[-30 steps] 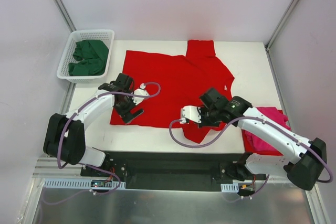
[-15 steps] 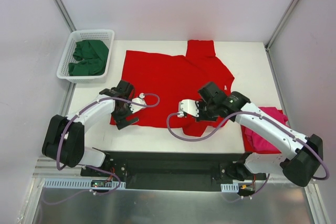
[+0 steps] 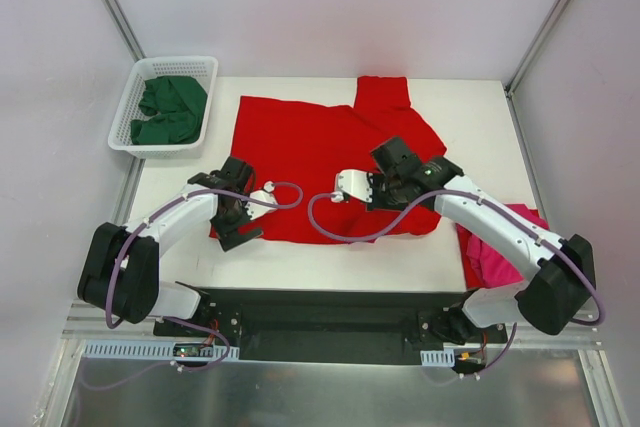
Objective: Fold and stack the t-shirts
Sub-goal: Grap the side of the flattened tshirt closest away from the robot with both arms, then fold the flattened tshirt in 1/3 of the way
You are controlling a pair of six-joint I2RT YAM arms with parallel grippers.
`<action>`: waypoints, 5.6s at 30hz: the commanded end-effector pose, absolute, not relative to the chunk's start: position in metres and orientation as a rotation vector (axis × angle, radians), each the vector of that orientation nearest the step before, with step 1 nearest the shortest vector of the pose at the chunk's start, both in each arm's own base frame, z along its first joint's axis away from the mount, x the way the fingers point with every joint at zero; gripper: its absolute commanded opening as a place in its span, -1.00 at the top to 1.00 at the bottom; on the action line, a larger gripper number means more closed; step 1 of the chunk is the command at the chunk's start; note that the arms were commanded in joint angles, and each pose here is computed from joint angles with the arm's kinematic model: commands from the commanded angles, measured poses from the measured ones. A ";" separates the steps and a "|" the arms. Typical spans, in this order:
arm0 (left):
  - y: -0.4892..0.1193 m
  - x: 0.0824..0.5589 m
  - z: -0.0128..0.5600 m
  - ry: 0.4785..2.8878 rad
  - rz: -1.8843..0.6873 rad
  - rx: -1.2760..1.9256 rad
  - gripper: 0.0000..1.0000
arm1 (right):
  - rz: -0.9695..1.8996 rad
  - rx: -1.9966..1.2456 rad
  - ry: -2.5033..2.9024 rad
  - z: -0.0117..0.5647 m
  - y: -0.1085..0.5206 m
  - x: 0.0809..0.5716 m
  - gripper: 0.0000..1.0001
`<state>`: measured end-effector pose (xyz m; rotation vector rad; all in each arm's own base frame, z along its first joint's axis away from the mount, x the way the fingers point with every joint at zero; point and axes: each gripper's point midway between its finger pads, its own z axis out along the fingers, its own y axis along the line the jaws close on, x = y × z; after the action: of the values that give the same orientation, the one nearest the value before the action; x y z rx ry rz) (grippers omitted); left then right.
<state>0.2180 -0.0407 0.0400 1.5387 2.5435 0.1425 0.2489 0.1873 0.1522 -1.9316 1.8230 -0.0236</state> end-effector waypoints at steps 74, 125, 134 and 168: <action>-0.023 0.213 0.045 2.440 0.290 1.733 -0.99 | -0.319 -1.652 1.839 0.213 0.146 0.352 0.98; -0.031 0.208 0.015 2.506 0.218 1.835 0.08 | -0.304 -1.659 1.843 0.214 0.141 0.347 0.98; -0.029 0.211 0.016 2.504 0.247 1.834 1.00 | -0.306 -1.659 1.844 0.215 0.140 0.345 0.98; -0.038 0.308 0.138 2.141 0.610 1.668 1.00 | -0.395 -1.660 1.892 0.207 0.111 0.325 0.98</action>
<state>0.2927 -0.0327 0.1183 1.6573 2.2018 0.5635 0.3289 0.1239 0.1918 -1.6913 1.9061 -0.3374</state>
